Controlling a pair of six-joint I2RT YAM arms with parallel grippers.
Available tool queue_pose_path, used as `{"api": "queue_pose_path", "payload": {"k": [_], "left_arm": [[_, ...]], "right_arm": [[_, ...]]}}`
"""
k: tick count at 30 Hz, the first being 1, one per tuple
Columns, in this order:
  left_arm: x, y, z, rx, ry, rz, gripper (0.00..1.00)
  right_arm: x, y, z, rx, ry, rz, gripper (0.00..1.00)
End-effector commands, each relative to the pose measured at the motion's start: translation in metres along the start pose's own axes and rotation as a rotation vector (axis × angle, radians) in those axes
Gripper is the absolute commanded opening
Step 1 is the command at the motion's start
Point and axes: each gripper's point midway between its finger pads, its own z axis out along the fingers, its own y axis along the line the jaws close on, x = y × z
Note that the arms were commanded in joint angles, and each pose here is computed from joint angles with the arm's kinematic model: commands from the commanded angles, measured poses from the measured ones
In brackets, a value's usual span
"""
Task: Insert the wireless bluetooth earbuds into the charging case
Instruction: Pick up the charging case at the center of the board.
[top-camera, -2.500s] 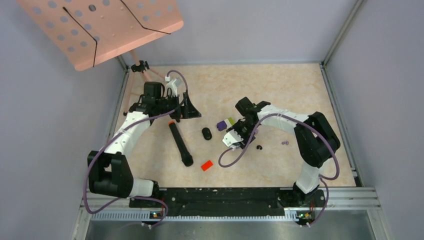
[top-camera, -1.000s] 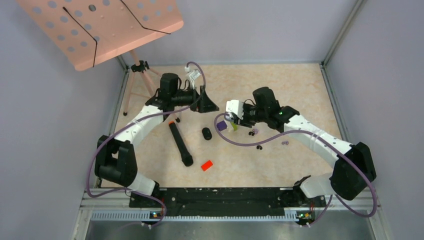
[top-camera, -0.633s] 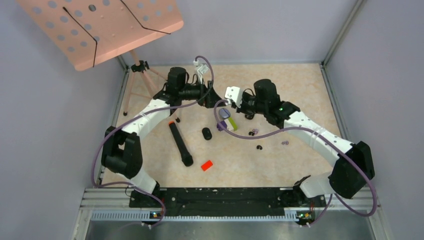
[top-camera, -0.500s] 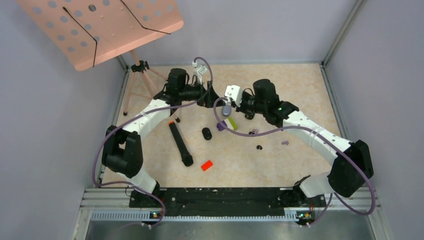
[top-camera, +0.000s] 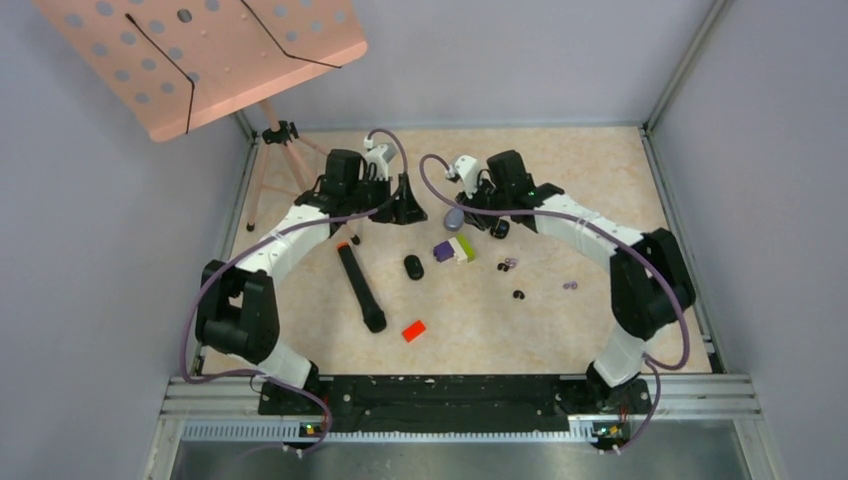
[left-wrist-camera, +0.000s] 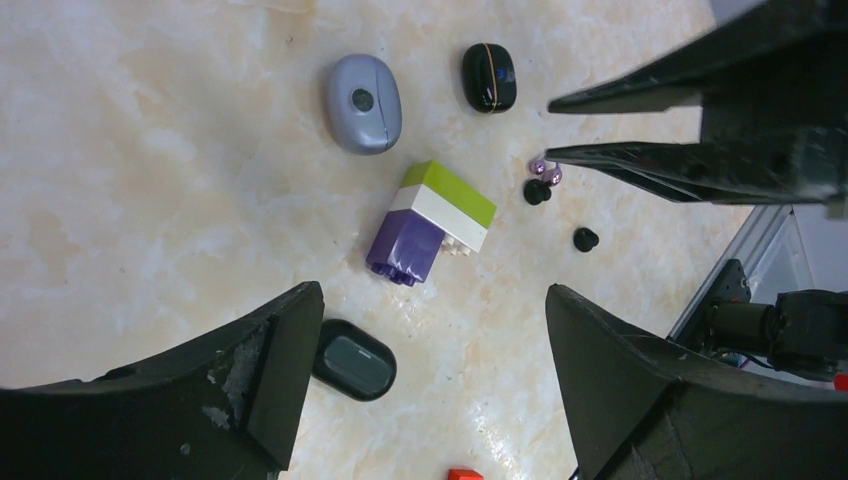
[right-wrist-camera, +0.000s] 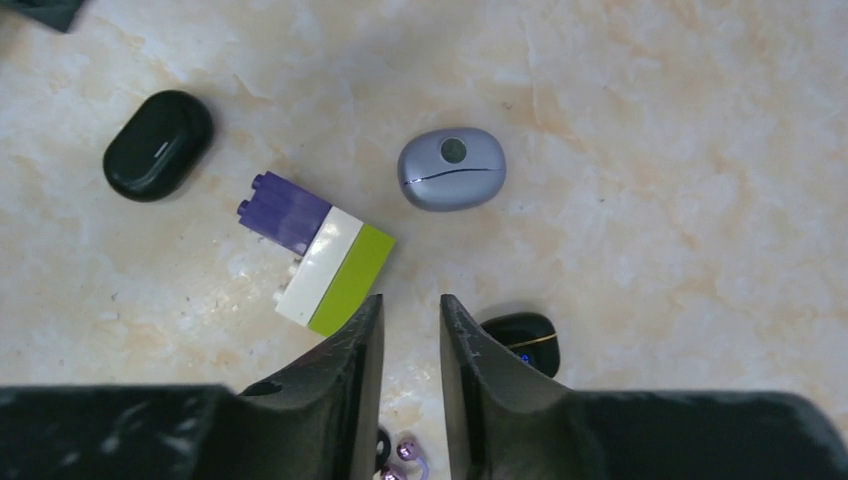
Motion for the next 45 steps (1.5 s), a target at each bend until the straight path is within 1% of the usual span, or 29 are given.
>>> {"api": "queue_pose_path", "payload": {"k": [1,2,4,6,7,8,9,10,11,12,16,17,20,22,24,27,32,34,38,41,45], "left_arm": [[-0.006,-0.002,-0.023,-0.020,-0.042,0.042,0.86],[-0.005,0.001,-0.026,-0.025,-0.037,0.033,0.86],[-0.002,0.009,-0.032,-0.044,-0.029,-0.006,0.86],[0.000,0.017,-0.037,-0.062,-0.032,-0.050,0.86],[-0.001,0.020,-0.039,-0.071,-0.042,-0.063,0.86],[-0.001,0.024,-0.041,-0.079,-0.049,-0.074,0.86],[-0.001,0.025,-0.043,-0.084,-0.057,-0.080,0.85],[-0.002,0.026,-0.046,-0.088,-0.066,-0.079,0.85],[-0.001,0.027,-0.047,-0.093,-0.071,-0.079,0.85],[-0.001,0.028,-0.048,-0.098,-0.073,-0.081,0.85],[0.003,0.029,-0.049,-0.098,-0.069,-0.087,0.85],[0.003,0.029,-0.049,-0.098,-0.070,-0.087,0.85],[0.004,0.029,-0.049,-0.095,-0.072,-0.094,0.85],[0.006,0.030,-0.049,-0.096,-0.069,-0.100,0.85],[0.008,0.030,-0.049,-0.097,-0.067,-0.105,0.85],[0.009,0.030,-0.051,-0.098,-0.068,-0.108,0.85],[0.010,0.030,-0.055,-0.101,-0.081,-0.111,0.86],[0.010,0.031,-0.056,-0.101,-0.088,-0.113,0.86],[0.009,0.033,-0.057,-0.104,-0.094,-0.120,0.86],[0.009,0.033,-0.056,-0.102,-0.092,-0.124,0.86],[0.010,0.033,-0.055,-0.098,-0.089,-0.126,0.86]], "right_arm": [[-0.036,-0.006,0.005,-0.117,-0.068,-0.135,0.32],[-0.036,-0.014,0.009,-0.109,-0.072,-0.180,0.34],[-0.026,-0.036,0.022,-0.054,-0.020,-0.171,0.38],[-0.022,-0.055,0.034,0.006,0.045,-0.021,0.40],[-0.028,-0.068,0.036,0.059,0.062,0.078,0.40],[-0.026,-0.067,0.040,0.052,0.091,0.176,0.40],[-0.022,-0.061,0.045,0.036,0.121,0.266,0.44],[-0.020,-0.056,0.048,0.027,0.137,0.358,0.49],[-0.017,-0.048,0.051,0.009,0.150,0.432,0.57],[-0.016,-0.040,0.052,-0.007,0.154,0.495,0.62],[-0.012,-0.019,0.057,-0.008,0.195,0.597,0.71],[-0.011,-0.016,0.060,-0.007,0.205,0.622,0.71],[-0.014,-0.014,0.068,0.024,0.224,0.669,0.71],[-0.010,-0.013,0.075,0.059,0.250,0.691,0.66],[-0.002,-0.015,0.081,0.101,0.278,0.718,0.64],[0.008,-0.017,0.089,0.145,0.309,0.773,0.63],[0.015,-0.022,0.099,0.240,0.338,0.796,0.61],[0.013,-0.023,0.104,0.248,0.335,0.792,0.60],[0.025,-0.028,0.115,0.299,0.356,0.762,0.57],[0.031,-0.023,0.117,0.266,0.377,0.723,0.49],[0.036,-0.018,0.110,0.187,0.387,0.644,0.42]]}}
